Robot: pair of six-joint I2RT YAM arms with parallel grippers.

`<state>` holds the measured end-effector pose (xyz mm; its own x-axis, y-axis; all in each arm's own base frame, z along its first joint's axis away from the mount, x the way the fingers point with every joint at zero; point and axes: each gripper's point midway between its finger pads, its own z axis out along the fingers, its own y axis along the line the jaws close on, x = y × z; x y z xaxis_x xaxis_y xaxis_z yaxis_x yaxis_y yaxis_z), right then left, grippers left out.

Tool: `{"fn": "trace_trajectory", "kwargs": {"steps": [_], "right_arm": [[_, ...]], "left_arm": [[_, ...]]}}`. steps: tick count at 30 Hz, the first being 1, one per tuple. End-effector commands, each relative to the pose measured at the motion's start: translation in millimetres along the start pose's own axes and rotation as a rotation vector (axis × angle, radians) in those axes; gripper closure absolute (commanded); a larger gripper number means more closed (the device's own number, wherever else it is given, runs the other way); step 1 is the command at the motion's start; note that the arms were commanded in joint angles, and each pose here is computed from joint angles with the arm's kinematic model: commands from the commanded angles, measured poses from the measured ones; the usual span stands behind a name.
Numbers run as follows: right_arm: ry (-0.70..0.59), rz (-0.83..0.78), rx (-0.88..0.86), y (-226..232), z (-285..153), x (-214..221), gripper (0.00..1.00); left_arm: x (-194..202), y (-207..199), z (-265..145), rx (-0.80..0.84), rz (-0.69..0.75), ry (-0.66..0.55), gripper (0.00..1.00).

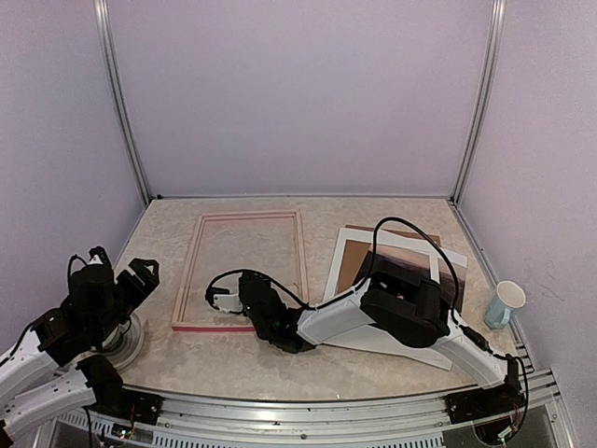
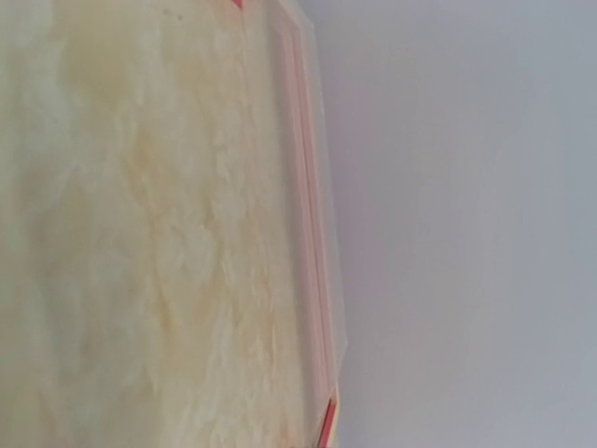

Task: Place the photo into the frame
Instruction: Adjust the glass panel.

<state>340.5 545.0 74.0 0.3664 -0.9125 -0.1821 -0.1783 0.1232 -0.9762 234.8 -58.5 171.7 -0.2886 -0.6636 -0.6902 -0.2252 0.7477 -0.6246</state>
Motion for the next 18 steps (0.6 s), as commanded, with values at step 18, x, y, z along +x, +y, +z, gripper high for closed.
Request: {"fn": "trace_trajectory", "kwargs": {"steps": [18], "right_arm": [[0.037, 0.139, -0.042, -19.8, -14.6, -16.5, 1.00]], "left_arm": [[4.8, 10.5, 2.6, -0.029, 0.005, 0.003, 0.01]]}}
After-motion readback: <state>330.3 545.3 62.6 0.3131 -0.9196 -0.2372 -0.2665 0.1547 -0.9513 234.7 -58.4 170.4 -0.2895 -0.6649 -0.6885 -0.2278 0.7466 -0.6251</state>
